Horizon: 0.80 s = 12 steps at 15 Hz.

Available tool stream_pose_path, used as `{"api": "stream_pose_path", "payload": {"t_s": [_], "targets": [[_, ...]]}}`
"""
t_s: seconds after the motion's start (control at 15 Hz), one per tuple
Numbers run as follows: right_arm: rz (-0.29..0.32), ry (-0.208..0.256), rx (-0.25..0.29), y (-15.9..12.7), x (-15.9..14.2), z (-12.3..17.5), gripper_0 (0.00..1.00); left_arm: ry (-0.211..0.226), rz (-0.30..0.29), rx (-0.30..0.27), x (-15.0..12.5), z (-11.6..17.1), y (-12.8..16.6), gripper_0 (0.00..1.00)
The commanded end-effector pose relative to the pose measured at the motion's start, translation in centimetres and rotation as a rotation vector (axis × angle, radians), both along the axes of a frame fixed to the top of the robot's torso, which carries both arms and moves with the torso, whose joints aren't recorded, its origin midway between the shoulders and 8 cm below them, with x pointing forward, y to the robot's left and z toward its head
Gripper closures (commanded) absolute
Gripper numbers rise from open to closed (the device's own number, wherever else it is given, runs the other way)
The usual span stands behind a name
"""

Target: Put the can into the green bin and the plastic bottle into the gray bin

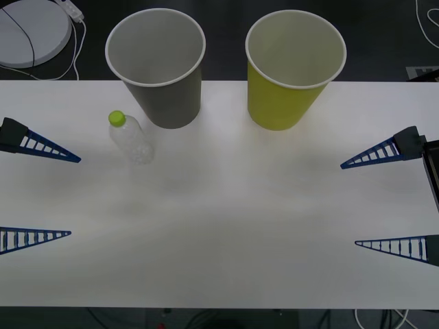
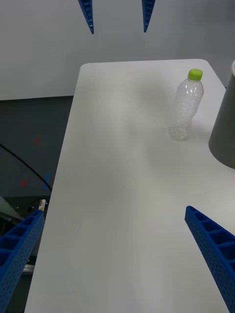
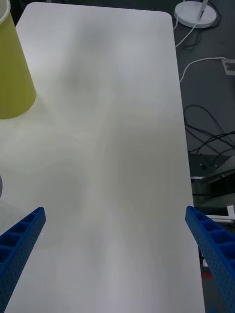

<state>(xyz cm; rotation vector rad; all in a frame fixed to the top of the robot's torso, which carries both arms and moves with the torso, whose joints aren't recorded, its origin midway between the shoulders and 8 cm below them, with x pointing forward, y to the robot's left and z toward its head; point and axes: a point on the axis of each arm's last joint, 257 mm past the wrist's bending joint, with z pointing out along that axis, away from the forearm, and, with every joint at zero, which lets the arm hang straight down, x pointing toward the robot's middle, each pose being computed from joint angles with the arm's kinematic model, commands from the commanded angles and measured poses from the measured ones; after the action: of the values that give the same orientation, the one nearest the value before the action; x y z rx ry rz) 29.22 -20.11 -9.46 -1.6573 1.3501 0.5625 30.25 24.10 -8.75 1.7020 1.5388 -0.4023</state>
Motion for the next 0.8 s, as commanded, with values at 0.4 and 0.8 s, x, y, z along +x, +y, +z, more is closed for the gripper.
{"api": "stream_pose_path", "payload": {"t_s": [0.4, 0.8], "targets": [[0.0, 0.0, 0.0, 0.0, 0.0, 0.0, 0.0, 0.013, 0.03, -0.022, 0.3, -0.5, 0.4, 0.0], [0.0, 0.0, 0.0, 0.0, 0.0, 0.0, 0.0, 0.025, 0.112, -0.067, 2.2, -0.3, 2.4, 0.0]]}}
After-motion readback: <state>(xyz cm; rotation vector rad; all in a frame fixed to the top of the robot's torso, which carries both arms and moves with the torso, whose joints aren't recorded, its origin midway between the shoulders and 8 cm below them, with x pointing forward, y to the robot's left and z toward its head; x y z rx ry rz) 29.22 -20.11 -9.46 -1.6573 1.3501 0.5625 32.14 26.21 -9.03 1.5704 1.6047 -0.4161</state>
